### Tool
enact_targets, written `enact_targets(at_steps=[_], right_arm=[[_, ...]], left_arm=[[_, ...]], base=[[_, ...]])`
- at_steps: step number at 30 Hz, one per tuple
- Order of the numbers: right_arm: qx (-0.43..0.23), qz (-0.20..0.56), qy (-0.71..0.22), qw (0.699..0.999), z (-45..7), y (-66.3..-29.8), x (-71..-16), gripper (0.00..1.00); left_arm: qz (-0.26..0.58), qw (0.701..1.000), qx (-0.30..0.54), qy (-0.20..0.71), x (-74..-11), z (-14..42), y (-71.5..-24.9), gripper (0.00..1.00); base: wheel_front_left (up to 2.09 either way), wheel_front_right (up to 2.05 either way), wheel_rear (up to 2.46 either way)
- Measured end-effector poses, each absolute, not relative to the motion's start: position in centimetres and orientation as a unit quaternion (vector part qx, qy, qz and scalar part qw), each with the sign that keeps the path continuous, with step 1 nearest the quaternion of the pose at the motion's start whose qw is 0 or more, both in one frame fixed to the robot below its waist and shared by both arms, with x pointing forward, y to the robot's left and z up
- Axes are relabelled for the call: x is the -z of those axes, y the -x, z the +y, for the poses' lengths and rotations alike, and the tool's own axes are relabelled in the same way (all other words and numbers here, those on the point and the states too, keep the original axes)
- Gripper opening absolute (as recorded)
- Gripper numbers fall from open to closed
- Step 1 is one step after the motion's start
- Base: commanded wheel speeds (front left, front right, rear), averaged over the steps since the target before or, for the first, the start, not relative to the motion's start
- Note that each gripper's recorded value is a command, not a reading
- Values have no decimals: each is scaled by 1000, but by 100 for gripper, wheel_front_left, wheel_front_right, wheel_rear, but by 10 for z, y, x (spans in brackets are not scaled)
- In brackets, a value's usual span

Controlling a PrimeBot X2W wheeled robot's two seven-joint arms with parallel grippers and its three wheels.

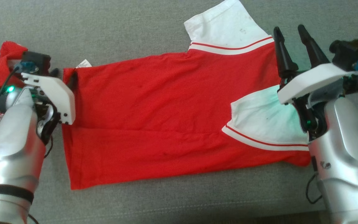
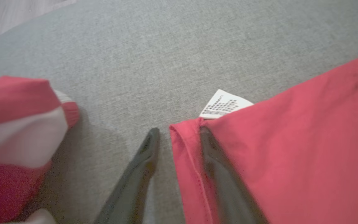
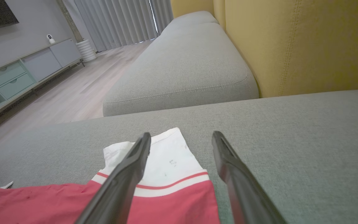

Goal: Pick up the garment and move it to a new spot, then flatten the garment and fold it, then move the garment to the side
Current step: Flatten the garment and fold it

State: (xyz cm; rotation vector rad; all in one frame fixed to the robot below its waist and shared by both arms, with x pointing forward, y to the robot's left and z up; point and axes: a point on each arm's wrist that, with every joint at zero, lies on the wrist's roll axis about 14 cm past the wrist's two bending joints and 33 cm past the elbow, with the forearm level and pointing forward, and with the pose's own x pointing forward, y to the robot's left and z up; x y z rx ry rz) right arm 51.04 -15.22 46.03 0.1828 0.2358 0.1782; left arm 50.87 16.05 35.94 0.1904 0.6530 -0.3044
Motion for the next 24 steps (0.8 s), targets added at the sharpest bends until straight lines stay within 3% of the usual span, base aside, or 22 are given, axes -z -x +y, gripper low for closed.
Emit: enact_targets(at_steps=[1, 7, 15, 24], right_arm=[[-90, 118, -89, 985, -152, -512, -460, 100], [-98, 135, -68, 984, -151, -526, -456, 100], [-125, 178, -9, 976, -136, -571, -451, 100], [-127, 274, 23, 953, -129, -597, -400, 100]], left_arm=[[320, 930, 152, -94, -359, 159, -509, 0], [318, 930, 158, -94, -360, 157, -510, 0], [294, 938, 160, -89, -368, 159, -513, 0], [285, 942, 160, -74, -369, 157, -510, 0]], base=[[0, 0, 0], [0, 0, 0], [0, 0, 0], [0, 0, 0]])
